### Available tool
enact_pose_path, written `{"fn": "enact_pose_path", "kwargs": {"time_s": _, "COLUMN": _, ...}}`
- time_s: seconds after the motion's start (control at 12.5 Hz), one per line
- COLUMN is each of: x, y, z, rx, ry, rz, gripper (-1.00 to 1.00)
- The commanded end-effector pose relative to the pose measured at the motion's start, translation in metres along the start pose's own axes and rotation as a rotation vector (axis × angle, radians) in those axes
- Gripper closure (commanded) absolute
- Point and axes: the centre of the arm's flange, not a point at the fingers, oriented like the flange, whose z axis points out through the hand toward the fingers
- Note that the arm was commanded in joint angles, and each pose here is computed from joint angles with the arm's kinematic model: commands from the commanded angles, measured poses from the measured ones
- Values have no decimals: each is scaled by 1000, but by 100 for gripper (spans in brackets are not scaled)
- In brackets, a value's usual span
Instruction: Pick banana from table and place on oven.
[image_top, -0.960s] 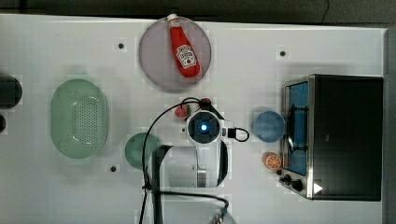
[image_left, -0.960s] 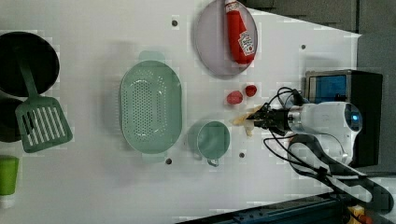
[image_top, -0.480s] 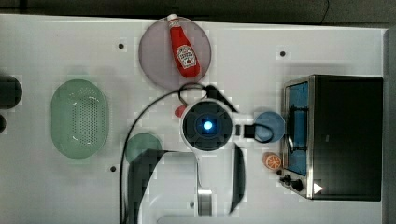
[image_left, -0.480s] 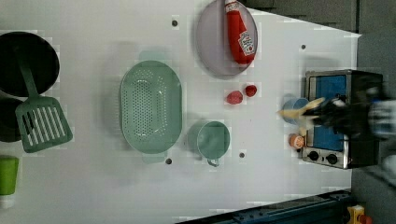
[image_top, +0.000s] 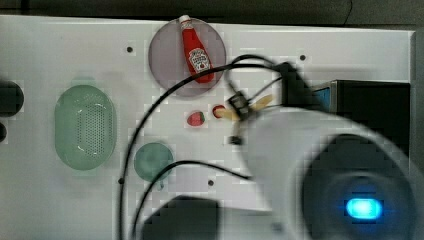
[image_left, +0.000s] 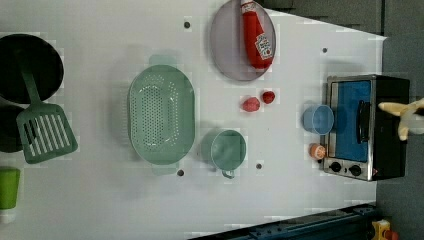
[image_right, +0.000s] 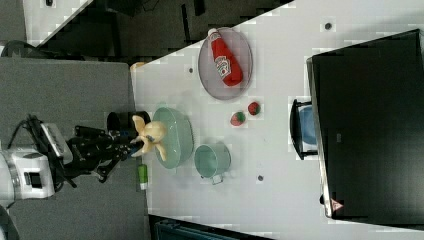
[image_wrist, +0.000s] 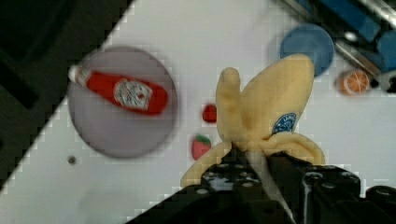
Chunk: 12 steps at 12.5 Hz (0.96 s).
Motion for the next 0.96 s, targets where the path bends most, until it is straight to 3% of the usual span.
{"fn": "enact_pose_path", "kwargs": {"time_s": 0.08, "x": 91, "y": 51, "z": 66, "rx": -120, "ry": -82, "rz": -58, "gripper": 58}}
{"fn": "enact_pose_path", "kwargs": {"time_s": 0.32, "x": 157, "y": 106, "z": 99, "rx": -166, "ry": -103, "rz": -142, "gripper": 58}}
{"fn": "enact_pose_path", "kwargs": {"time_s": 0.56, "x": 212, "y": 158, "z": 130, "rx": -205, "ry": -39, "rz": -251, "gripper": 58}}
{"fn": "enact_pose_path", "kwargs": {"time_s": 0.64, "x": 223, "y": 173, "z": 143, "rx": -228, "ry": -39, "rz": -286, "gripper": 58}}
{"fn": "enact_pose_path", "kwargs": {"time_s": 0.88, "x": 239, "y": 204, "z": 179, "rx": -276, "ry": -79, "rz": -303, "gripper": 58}}
{"fn": "enact_pose_path", "kwargs": {"time_s": 0.96, "x": 239, "y": 206, "z": 188, "rx": -272, "ry": -95, "rz": -291, "gripper": 49}}
